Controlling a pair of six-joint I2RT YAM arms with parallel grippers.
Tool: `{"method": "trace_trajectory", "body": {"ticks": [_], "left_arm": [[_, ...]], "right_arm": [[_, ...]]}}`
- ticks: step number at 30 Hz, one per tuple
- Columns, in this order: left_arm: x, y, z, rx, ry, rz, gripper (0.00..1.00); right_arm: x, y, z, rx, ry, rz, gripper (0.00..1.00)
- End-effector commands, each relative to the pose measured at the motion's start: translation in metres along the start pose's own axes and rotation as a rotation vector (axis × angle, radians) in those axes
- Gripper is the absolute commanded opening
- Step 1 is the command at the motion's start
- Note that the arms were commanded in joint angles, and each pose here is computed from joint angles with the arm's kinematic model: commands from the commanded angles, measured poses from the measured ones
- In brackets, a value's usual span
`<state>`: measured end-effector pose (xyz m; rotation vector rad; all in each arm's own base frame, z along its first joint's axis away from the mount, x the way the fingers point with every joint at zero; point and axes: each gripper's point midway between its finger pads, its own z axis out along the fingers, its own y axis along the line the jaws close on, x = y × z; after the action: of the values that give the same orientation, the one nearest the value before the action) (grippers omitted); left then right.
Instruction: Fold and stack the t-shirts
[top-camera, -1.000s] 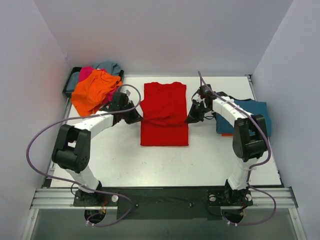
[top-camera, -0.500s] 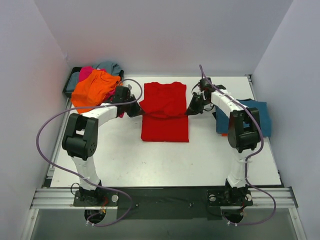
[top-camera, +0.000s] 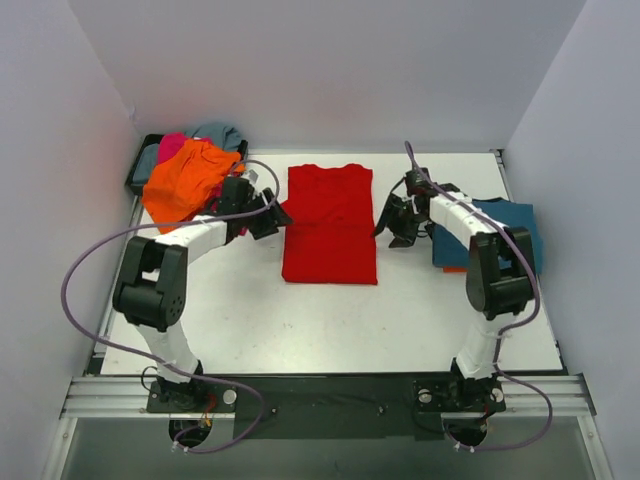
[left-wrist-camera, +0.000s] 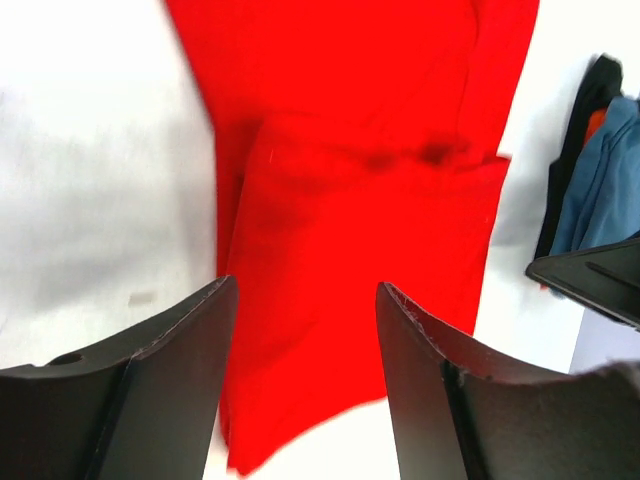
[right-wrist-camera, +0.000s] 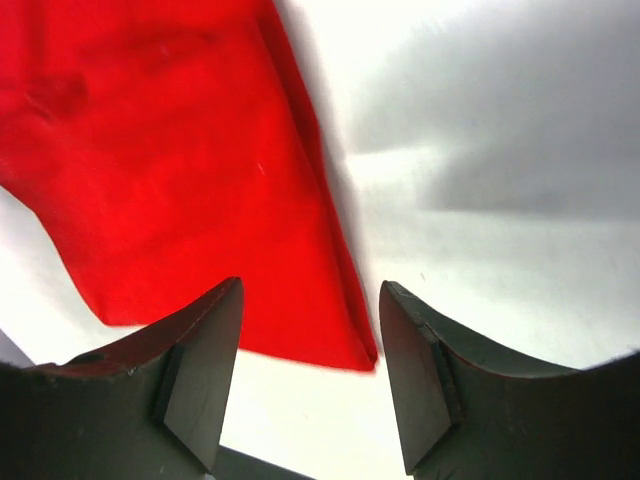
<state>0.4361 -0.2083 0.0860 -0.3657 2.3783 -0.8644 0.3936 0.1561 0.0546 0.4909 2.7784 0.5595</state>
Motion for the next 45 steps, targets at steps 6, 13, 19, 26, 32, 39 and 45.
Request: {"method": "trace_trajectory", "body": {"ticks": [6, 13, 19, 26, 32, 39, 45], "left_arm": [[0.072, 0.013, -0.063, 0.005, 0.042, 0.037, 0.62], [0.106, 0.024, -0.065, -0.006, 0.107, 0.033, 0.57], [0.120, 0.037, -0.053, -0.030, 0.163, 0.011, 0.53], [0.121, 0.036, -0.046, -0.009, 0.167, 0.009, 0.51], [0.122, 0.037, -0.045, -0.010, 0.174, 0.002, 0.50], [0.127, 0.041, -0.036, -0.012, 0.198, -0.016, 0.45], [0.132, 0.049, -0.025, -0.028, 0.213, -0.028, 0.15]], "right_arm": [[0.085, -0.026, -0.024, -0.001, 0.044, -0.082, 0.43], [0.110, -0.035, -0.010, 0.020, 0.099, -0.085, 0.35], [0.112, -0.043, 0.005, 0.058, 0.118, -0.079, 0.31], [0.119, -0.048, 0.018, 0.057, 0.155, -0.064, 0.27], [0.131, -0.050, 0.023, 0.044, 0.184, -0.051, 0.06], [0.126, -0.046, 0.019, 0.033, 0.169, -0.051, 0.00], [0.124, -0.042, 0.017, 0.021, 0.166, -0.051, 0.00]]}}
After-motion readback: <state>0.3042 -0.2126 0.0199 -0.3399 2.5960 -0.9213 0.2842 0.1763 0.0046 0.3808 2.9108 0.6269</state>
